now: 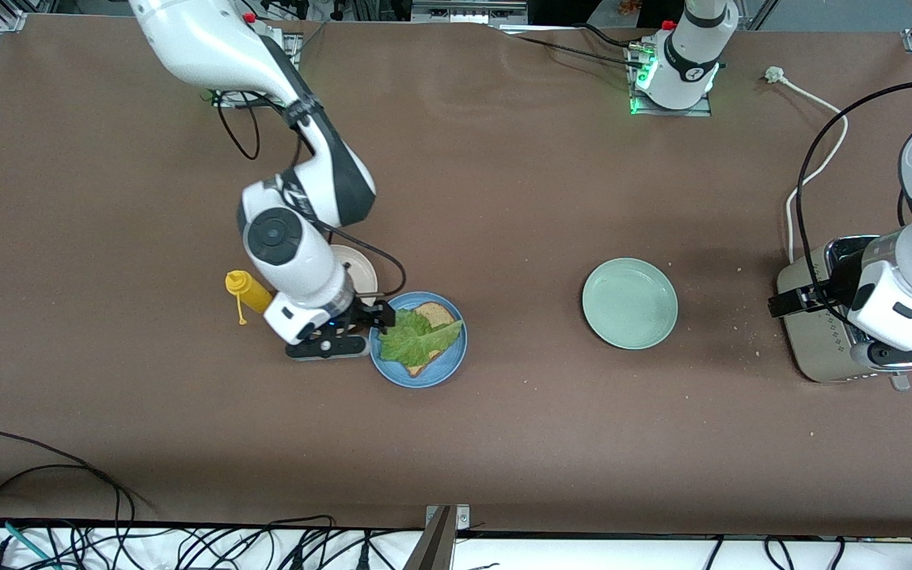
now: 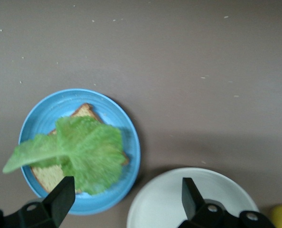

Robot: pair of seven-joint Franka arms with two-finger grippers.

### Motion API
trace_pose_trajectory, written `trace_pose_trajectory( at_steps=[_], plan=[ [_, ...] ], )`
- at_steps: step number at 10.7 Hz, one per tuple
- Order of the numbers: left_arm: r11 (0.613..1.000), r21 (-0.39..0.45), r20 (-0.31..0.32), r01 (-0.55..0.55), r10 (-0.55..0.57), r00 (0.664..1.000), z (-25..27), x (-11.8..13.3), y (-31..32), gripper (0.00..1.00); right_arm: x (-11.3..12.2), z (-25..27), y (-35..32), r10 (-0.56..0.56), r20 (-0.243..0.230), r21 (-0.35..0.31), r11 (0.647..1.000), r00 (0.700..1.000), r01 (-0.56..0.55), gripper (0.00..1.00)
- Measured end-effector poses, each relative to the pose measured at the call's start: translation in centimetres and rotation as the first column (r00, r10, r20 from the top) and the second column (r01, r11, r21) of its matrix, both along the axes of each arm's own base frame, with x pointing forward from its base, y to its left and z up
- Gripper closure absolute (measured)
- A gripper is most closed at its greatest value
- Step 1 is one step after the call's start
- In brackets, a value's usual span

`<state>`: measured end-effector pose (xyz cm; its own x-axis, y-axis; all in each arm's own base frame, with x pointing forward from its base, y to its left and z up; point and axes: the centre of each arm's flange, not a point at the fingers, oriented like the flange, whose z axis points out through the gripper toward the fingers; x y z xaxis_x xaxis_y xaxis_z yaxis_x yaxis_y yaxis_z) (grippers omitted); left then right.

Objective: Make sandwich in blue plate with both arms
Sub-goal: 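Move the right gripper to the yellow bottle while the left gripper reaches the toaster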

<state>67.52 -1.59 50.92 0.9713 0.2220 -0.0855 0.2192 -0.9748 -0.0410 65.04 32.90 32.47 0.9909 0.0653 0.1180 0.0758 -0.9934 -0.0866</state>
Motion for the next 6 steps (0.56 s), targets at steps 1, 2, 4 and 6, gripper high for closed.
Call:
trace_pose_trajectory(
  at_steps=[1, 2, 4, 6],
  plan=[
    [1.000, 0.002, -0.002, 0.019, -0.019, 1.000, 0.1, 0.0, 1.4, 0.00, -0.2, 1.8, -1.8, 0.026, -0.014, -0.008, 1.000, 1.000, -0.026, 0.00],
    [1.000, 0.005, -0.006, 0.027, -0.027, 1.000, 0.3, -0.2, 4.3, 0.00, -0.5, 3.7, -3.9, 0.060, -0.028, -0.016, 0.998, 0.998, -0.061, 0.00],
    [0.999, 0.007, -0.004, 0.034, -0.034, 0.999, 0.9, -1.1, 11.8, 0.00, -1.4, 6.6, -7.9, 0.162, -0.045, -0.026, 0.986, 0.986, -0.164, 0.00],
    [0.999, 0.005, -0.005, 0.052, -0.052, 0.999, 1.2, -1.9, 16.1, 0.00, -2.7, 9.0, -12.0, 0.273, -0.057, -0.025, 0.961, 0.960, -0.275, 0.00]
  ],
)
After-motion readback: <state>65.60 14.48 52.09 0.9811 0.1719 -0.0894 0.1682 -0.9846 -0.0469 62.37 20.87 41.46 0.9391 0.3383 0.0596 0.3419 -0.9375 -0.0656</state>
